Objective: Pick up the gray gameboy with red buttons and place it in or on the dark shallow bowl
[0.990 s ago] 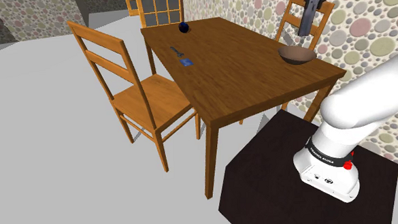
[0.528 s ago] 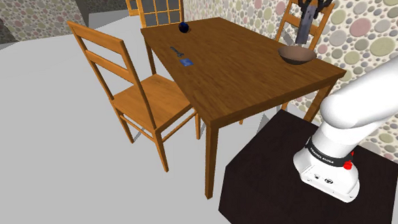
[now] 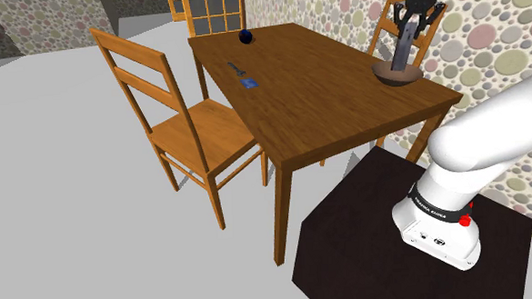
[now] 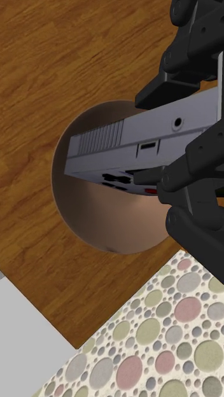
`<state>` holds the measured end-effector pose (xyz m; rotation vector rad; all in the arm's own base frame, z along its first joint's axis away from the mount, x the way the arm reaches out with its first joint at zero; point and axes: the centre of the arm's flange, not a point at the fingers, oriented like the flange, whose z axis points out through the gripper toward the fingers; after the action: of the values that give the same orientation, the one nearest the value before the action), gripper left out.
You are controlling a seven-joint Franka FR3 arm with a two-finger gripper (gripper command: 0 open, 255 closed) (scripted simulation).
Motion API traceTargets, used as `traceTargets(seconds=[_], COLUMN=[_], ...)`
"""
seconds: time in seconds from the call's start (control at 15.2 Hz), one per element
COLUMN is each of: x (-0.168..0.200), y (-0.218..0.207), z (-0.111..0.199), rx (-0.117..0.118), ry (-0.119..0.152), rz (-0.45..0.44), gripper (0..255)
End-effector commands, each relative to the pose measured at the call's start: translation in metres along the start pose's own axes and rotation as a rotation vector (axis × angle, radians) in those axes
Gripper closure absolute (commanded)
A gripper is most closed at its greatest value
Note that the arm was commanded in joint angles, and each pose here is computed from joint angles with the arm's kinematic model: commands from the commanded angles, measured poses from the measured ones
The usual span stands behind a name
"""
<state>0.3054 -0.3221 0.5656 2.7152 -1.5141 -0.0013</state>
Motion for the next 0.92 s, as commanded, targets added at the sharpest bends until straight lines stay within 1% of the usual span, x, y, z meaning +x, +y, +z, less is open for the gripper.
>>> traceTargets(seconds=[0.0,0.13,0.66,0.73,0.86], x=[0.000,0.000,0.000,0.000,0.000], y=[-0.001,-0.001,-0.001,-0.001,-0.001], z=[0.011,0.022,0.022,0.022,0.022], rx=[0.001,0.001,0.001,0.001,0.001], ry=[0.001,0.001,0.001,0.001,0.001], rz=[0.000,0.000,0.000,0.000,0.000], gripper=[255,255,255,0,0])
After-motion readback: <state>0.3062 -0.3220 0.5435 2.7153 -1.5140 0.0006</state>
